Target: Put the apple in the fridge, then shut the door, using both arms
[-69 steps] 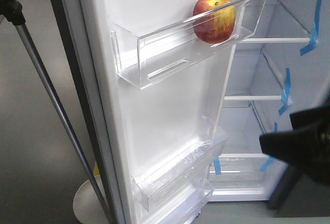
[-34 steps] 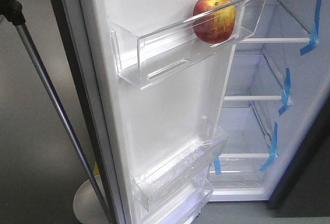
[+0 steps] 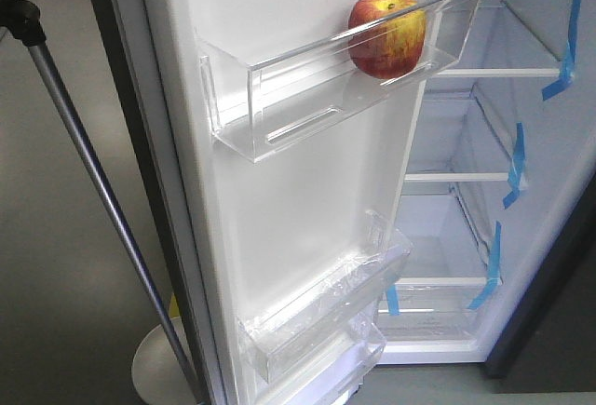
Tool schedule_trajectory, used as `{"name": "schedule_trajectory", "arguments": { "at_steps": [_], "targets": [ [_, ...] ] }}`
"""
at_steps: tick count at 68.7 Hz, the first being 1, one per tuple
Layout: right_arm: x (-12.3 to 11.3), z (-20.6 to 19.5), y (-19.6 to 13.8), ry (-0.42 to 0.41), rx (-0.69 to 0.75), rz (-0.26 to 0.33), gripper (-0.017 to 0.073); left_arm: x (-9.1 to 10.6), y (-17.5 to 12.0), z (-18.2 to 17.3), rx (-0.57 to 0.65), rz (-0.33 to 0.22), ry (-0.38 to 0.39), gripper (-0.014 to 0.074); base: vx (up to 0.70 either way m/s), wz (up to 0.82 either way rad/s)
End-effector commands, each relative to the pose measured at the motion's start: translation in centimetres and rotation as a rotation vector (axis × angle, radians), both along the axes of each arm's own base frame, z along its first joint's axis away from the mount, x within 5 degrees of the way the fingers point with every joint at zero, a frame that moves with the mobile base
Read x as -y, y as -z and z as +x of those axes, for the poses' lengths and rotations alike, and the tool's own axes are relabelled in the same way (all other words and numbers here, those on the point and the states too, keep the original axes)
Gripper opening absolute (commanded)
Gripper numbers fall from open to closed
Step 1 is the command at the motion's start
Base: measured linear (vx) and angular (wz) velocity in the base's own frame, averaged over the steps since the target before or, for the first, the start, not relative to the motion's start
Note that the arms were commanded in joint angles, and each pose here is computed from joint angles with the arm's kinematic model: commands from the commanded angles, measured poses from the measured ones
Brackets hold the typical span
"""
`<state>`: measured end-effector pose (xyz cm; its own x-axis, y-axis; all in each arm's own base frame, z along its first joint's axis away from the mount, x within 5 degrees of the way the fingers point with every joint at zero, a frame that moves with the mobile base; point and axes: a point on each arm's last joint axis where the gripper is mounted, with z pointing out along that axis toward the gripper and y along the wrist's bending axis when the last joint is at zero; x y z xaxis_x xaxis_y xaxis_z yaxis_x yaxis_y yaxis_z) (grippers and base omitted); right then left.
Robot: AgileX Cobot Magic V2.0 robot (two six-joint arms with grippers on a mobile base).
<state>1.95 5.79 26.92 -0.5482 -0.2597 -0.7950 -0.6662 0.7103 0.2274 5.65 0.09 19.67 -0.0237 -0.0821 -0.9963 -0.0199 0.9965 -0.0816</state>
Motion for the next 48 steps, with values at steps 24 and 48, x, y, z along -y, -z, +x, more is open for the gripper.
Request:
{"name": "schedule_trajectory", "arguments": {
  "at_steps": [24,48],
  "targets": [
    [-0.2,0.2,-1.0,0.009,0.040,0.041,0.0472,0.0,-1.9,-0.3,0.173,-0.026,-0.003,-0.0006,0.00,0.00],
    [-0.2,0.2,-1.0,0.009,0.040,0.041,0.0472,-0.1,-9.5,-1.6,0.443,-0.126,0.015,-0.0006,0.00,0.00]
  ]
}}
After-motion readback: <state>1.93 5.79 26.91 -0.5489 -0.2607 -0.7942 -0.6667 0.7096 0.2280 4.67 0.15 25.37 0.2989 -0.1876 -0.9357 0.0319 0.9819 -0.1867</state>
